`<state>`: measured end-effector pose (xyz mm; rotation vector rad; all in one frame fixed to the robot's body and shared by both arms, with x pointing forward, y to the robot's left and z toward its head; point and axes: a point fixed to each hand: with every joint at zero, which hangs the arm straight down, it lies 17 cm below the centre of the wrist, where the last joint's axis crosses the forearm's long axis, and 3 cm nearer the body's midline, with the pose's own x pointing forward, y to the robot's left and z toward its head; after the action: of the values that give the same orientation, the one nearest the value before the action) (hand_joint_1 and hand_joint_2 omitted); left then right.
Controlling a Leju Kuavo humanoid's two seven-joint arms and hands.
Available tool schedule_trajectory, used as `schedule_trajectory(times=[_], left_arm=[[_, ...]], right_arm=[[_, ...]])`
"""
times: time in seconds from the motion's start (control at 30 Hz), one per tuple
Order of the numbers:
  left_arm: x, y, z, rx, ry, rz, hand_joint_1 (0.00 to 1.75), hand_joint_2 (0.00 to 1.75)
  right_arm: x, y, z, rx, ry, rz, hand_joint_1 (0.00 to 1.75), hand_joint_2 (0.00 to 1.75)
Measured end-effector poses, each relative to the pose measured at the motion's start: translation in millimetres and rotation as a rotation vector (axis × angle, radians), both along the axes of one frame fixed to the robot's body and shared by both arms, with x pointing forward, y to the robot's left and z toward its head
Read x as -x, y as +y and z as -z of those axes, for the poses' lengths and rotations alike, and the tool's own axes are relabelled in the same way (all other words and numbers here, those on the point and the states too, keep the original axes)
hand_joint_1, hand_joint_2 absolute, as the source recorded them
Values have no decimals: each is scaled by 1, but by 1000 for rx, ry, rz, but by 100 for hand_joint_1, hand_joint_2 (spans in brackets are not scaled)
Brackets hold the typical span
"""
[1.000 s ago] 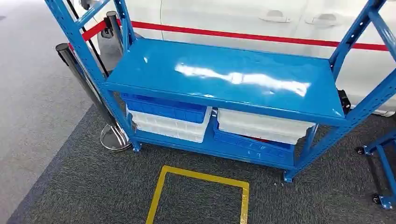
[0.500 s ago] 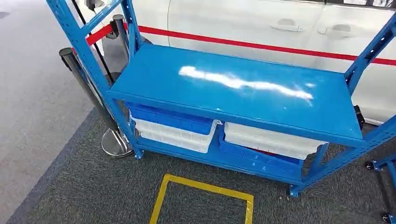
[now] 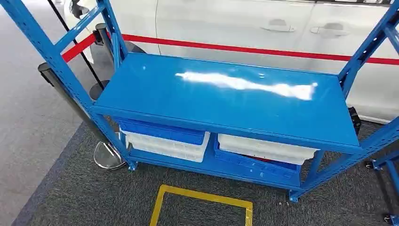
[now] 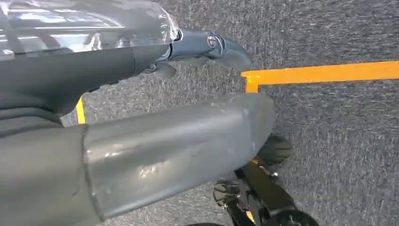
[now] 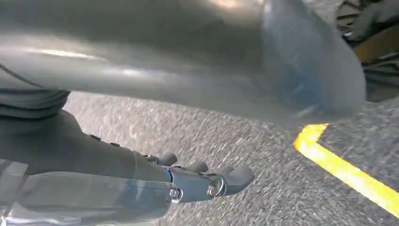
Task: Take the parts from the cabinet and place them on the table.
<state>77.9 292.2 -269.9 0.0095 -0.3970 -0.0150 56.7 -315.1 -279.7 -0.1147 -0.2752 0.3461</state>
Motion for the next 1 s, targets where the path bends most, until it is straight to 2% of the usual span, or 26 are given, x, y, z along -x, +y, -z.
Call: schedule_trajectory(times=[0.6,0.63,0.83,0.87,1.0], left_arm=[[-1,-2,0,8,2,-10,0,0],[-1,-1,0,8,1,-11,0,0],[2,0,0,5,6,-12,0,0],[3,0,0,5,9,-12,0,0],[2,-3,0,7,9,-12,0,0]], right_arm=[[-7,-7,0,38,-6,30,0,0],[-7,-7,0,38,-7,31,0,175],[-10,-5,-1,45,-21,32,0,175],[-9,-5,0,50,-16,34,0,0],[-10,-10,0,71,-16,55,0,0]])
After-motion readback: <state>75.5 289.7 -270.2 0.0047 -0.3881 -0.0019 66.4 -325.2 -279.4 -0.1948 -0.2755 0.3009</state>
